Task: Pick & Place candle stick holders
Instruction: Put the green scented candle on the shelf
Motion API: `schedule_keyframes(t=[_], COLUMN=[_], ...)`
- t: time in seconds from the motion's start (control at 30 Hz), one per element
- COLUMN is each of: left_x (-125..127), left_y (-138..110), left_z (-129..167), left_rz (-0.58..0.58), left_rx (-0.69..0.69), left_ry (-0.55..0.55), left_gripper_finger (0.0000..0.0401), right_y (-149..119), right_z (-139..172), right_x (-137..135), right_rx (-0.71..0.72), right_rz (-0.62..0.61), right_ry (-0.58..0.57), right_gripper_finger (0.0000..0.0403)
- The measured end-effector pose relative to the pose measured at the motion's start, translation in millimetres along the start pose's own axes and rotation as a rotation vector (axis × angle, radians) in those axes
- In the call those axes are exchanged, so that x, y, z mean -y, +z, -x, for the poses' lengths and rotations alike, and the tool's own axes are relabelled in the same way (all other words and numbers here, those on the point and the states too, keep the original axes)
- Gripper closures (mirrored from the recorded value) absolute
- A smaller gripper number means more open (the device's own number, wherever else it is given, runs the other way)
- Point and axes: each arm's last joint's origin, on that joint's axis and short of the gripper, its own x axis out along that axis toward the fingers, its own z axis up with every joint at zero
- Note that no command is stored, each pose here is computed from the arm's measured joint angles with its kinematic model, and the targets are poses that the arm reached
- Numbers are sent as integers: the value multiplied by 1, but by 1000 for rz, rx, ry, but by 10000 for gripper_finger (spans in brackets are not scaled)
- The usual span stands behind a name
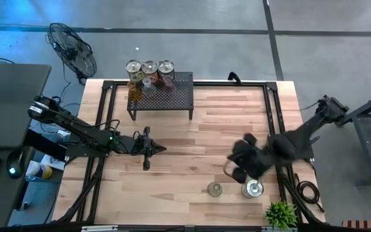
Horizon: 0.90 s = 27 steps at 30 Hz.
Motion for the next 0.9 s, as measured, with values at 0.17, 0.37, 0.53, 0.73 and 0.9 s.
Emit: schedule_keyframes(t=[0.17, 0.37, 0.53, 0.73, 0.9], left_x=[0, 0, 0, 0, 1], left_y=[0, -2, -3, -5, -5], left_z=[0, 0, 0, 0, 0], left_rz=[2, 1, -13, -40, -41], left_rx=[0, -19, -35, -51, -55], left_ry=[1, 3, -20, -31, -36], left_gripper_finger=[398, 398, 398, 398, 398], right_y=[-40, -70, -80, -91, -94], right_z=[15, 15, 9, -13, -25], right_x=[-22, -49, -65, -74, -78], right_rx=[-120, -304, -386, -500, -524], right_rz=[-186, -364, -466, -522, -532], right_ry=[-49, -145, -228, -320, -350], right_gripper_finger=[403, 403, 376, 299, 271])
